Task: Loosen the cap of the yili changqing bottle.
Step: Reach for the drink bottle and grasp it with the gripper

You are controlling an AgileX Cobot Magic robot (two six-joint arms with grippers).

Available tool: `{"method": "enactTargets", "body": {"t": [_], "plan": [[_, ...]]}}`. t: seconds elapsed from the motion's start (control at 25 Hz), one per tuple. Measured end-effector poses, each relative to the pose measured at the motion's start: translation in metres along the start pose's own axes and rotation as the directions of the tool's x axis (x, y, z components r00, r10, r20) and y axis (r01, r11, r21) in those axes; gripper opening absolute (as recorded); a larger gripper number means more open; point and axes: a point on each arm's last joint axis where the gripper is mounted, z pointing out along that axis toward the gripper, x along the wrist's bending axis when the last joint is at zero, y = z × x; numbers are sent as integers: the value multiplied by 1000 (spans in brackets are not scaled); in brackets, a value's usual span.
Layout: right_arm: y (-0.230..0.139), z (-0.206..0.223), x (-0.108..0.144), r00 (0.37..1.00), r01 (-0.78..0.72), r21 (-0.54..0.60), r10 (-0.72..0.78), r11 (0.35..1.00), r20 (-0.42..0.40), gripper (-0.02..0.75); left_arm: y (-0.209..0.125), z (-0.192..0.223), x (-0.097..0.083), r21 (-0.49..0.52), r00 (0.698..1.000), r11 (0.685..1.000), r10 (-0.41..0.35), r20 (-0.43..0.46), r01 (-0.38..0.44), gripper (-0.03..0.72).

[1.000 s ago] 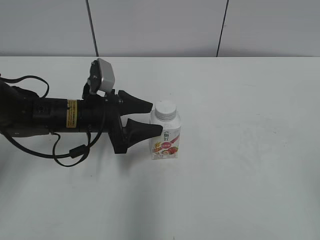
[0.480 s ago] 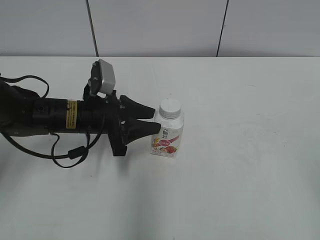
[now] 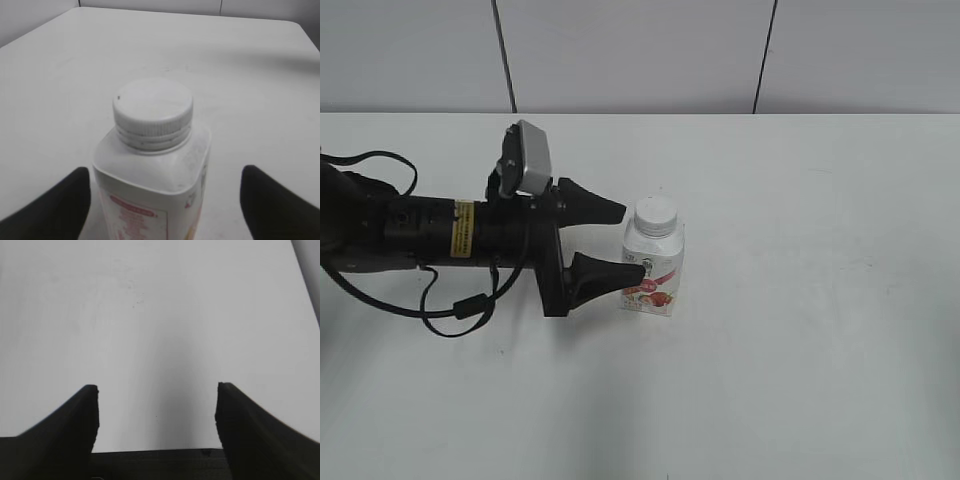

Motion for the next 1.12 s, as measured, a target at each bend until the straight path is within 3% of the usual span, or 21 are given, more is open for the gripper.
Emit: {"method": "enactTargets", "body": {"t": [0.2, 0.56, 1.12], "plan": [[7, 1, 9, 994, 43, -61, -49, 997, -98, 573, 3, 1, 6, -4, 999, 999, 32, 4, -32, 609], [7, 1, 10, 992, 49, -68, -56, 996, -111, 573, -3, 10, 17, -2, 998, 998, 61, 29, -61, 591], [9, 1, 11, 991, 38, -88, -49, 995, -124, 573, 0, 20, 10, 12, 996, 997, 72, 48, -72, 445]]}}
